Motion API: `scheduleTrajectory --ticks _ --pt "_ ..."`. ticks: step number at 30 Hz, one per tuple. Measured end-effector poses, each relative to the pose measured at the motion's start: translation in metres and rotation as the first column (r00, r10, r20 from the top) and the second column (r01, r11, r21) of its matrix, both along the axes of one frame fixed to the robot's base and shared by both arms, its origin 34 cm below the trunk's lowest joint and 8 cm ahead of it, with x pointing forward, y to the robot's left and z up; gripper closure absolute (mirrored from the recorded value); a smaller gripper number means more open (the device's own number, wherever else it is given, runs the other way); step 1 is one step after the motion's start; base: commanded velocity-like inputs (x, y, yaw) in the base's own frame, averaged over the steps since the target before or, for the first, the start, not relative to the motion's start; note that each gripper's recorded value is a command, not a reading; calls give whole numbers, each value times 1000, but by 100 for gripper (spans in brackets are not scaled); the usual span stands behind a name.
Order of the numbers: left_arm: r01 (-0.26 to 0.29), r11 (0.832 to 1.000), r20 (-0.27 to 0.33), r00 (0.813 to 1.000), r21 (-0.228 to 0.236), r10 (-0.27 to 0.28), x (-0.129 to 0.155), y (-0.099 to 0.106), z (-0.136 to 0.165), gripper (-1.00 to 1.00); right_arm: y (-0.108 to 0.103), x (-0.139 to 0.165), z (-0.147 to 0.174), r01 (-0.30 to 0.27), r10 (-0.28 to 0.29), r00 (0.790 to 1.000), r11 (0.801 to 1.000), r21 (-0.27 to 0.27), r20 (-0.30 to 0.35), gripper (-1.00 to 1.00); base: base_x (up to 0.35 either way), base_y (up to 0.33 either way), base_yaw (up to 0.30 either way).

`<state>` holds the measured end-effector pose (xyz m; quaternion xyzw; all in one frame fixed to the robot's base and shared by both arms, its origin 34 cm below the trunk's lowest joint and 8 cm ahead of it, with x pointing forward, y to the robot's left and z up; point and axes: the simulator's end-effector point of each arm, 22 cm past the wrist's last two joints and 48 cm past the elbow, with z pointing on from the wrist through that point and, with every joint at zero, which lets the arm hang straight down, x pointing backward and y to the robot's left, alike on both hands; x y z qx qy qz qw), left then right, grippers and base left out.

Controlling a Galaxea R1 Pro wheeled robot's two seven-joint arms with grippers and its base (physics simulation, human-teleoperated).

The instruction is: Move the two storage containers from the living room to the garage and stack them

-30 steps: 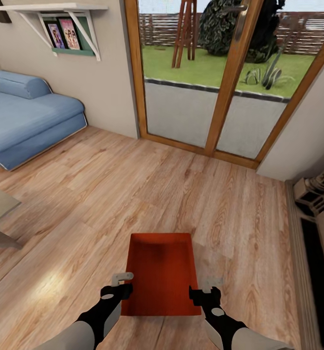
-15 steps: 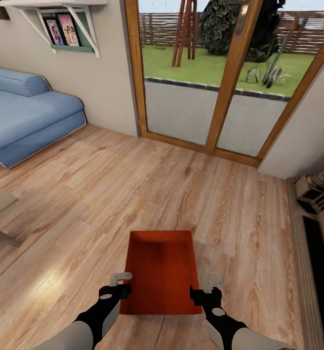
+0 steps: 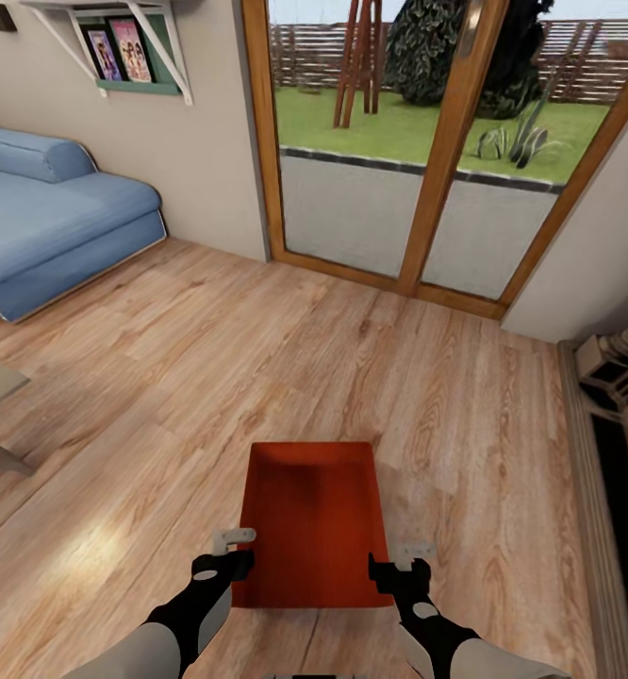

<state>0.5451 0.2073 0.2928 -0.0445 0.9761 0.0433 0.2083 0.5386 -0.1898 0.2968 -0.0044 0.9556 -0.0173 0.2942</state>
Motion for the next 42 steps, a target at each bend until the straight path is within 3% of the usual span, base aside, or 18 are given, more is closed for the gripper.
scheduleTrajectory --ticks 10,42 --pt "-1 1000 2 1000 0 1 -3 0 -21 -100 2 -4 -21 -5 5 1000 1000 6 1 -100 0 0 0" --pt "-9 1000 15 1000 0 9 2 2 -18 -100 1 -4 -21 -12 12 1000 1000 4 -1 -100 5 0 0"
